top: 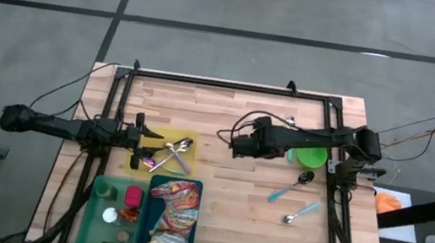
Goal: Pick & Place Food Item
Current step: Put the top light blue spoon into the yellow bin
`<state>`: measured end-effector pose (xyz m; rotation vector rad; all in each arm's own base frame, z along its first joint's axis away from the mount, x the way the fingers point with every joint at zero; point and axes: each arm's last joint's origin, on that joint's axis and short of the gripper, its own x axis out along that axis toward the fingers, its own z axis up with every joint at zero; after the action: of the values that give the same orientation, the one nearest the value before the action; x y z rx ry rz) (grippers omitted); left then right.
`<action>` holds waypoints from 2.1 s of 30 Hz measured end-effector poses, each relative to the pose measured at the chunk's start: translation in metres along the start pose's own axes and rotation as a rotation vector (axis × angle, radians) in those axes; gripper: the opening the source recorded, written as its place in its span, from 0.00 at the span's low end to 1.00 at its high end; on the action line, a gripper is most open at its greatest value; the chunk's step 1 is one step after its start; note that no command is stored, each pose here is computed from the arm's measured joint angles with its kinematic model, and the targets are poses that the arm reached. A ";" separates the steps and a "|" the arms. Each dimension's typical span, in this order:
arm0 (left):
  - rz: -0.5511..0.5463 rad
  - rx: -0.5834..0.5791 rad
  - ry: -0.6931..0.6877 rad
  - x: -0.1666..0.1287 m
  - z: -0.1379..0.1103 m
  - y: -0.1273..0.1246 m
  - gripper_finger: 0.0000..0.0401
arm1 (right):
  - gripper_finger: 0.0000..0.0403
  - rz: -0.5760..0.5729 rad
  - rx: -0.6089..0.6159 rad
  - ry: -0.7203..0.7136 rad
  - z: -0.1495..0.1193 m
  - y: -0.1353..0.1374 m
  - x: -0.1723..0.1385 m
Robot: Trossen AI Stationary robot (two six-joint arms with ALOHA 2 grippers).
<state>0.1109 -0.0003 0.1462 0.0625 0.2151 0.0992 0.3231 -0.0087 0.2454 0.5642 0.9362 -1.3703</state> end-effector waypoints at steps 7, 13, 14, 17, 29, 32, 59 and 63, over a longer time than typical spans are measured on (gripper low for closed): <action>0.000 0.000 0.000 0.000 0.000 0.000 0.47 | 0.55 0.033 -0.002 0.072 0.012 -0.032 0.026; 0.000 0.000 0.000 0.000 0.000 0.000 0.47 | 0.61 0.112 0.052 0.109 0.013 -0.068 0.056; 0.000 0.000 0.000 0.000 0.000 0.000 0.47 | 0.61 0.124 0.064 0.116 0.013 -0.074 0.062; 0.000 0.000 0.000 0.000 0.000 0.000 0.47 | 0.61 0.159 0.103 0.133 0.016 -0.090 0.079; -0.001 0.000 0.000 0.000 0.000 0.000 0.47 | 0.61 0.129 0.115 0.217 0.021 -0.122 0.130; 0.000 0.000 0.000 0.000 0.000 0.000 0.47 | 0.61 0.107 0.113 0.238 0.018 -0.125 0.136; -0.001 0.000 0.000 0.000 0.000 0.000 0.47 | 0.43 0.140 0.108 0.296 0.008 -0.126 0.172; -0.001 0.000 0.000 0.000 0.000 0.000 0.47 | 0.28 0.140 0.110 0.297 0.008 -0.126 0.173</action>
<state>0.1109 -0.0004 0.1462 0.0628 0.2152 0.0984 0.1921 -0.1324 0.1300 0.9184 1.0409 -1.2367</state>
